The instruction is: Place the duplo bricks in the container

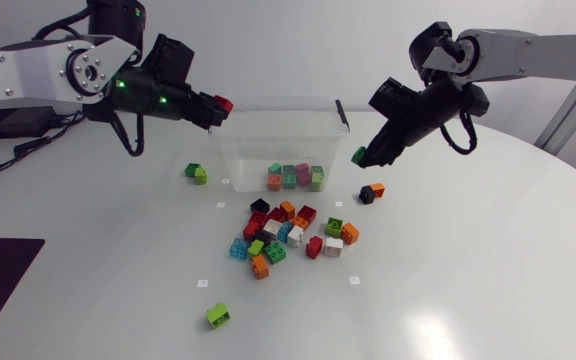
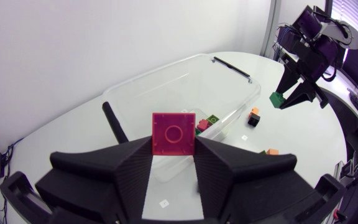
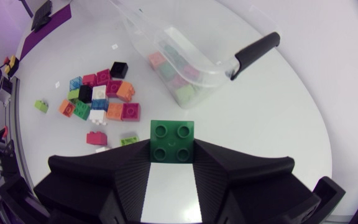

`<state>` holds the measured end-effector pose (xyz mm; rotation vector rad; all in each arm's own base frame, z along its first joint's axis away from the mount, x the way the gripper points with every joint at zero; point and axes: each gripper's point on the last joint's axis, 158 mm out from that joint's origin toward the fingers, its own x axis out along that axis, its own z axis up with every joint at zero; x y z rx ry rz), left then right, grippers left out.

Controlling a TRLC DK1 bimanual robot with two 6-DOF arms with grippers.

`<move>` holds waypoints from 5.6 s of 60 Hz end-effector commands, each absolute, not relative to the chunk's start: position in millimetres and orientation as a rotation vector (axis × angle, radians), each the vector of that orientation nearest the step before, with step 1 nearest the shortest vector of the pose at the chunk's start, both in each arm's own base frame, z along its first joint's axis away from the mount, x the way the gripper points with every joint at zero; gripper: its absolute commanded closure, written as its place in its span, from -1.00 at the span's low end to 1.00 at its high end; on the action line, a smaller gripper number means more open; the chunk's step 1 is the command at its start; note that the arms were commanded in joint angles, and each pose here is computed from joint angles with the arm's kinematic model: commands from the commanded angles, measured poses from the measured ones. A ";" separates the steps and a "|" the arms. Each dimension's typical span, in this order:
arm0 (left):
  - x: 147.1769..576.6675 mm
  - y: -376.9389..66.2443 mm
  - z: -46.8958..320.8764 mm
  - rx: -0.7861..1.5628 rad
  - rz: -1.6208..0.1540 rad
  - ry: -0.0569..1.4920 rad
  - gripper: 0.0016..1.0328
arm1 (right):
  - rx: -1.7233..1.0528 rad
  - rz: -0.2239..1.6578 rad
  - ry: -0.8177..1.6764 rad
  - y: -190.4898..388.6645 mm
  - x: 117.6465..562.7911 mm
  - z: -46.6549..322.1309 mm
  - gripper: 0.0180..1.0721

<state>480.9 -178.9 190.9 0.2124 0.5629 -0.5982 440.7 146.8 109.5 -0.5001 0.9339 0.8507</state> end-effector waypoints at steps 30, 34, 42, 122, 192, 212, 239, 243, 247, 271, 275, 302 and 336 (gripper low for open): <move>545.6 -206.9 180.5 0.170 -0.541 0.538 -0.67 | -0.358 0.771 0.738 200.0 476.9 207.8 0.47; 544.9 -207.0 184.3 0.174 -0.540 0.529 -0.92 | -0.342 0.763 0.730 204.6 483.7 211.9 0.47; 532.4 -202.3 201.4 0.186 -0.542 0.505 -0.92 | -0.326 0.760 0.716 218.6 494.1 215.0 0.47; 310.0 -163.1 104.6 0.772 -1.020 0.713 -0.91 | -0.300 0.613 0.813 242.3 521.2 193.9 -0.92; 200.0 -175.8 3.3 0.621 -0.817 1.468 -0.77 | -0.346 0.541 0.862 184.7 387.0 183.7 -0.92; 197.7 -180.1 -15.9 0.635 -0.801 1.487 -0.48 | -0.345 0.526 0.909 172.0 358.7 156.9 -0.92; 182.5 -175.2 -37.9 0.650 -0.795 1.544 -0.06 | -0.341 0.516 0.953 165.0 348.2 118.3 -0.92; 182.1 -175.8 -39.0 0.652 -0.796 1.546 -0.06 | -0.340 0.514 0.966 163.6 347.2 110.3 -0.92; 182.5 -176.6 -40.9 0.653 -0.797 1.546 0.22 | -0.340 0.512 0.977 162.7 346.5 102.6 -0.92; 170.2 -173.4 -36.1 0.680 -0.817 1.547 0.51 | -0.354 0.482 1.078 142.9 356.5 40.1 -0.91; 173.4 -174.6 -27.5 0.671 -0.818 1.523 0.51 | -0.361 0.486 1.089 142.1 358.7 32.8 -0.90; 215.7 -178.8 30.3 0.614 -0.777 1.337 0.50 | -0.393 0.496 1.164 136.7 360.0 -7.2 -0.73; 292.2 -180.7 112.5 0.501 -0.696 1.049 0.50 | -0.421 0.526 1.200 147.8 369.7 -35.7 -0.61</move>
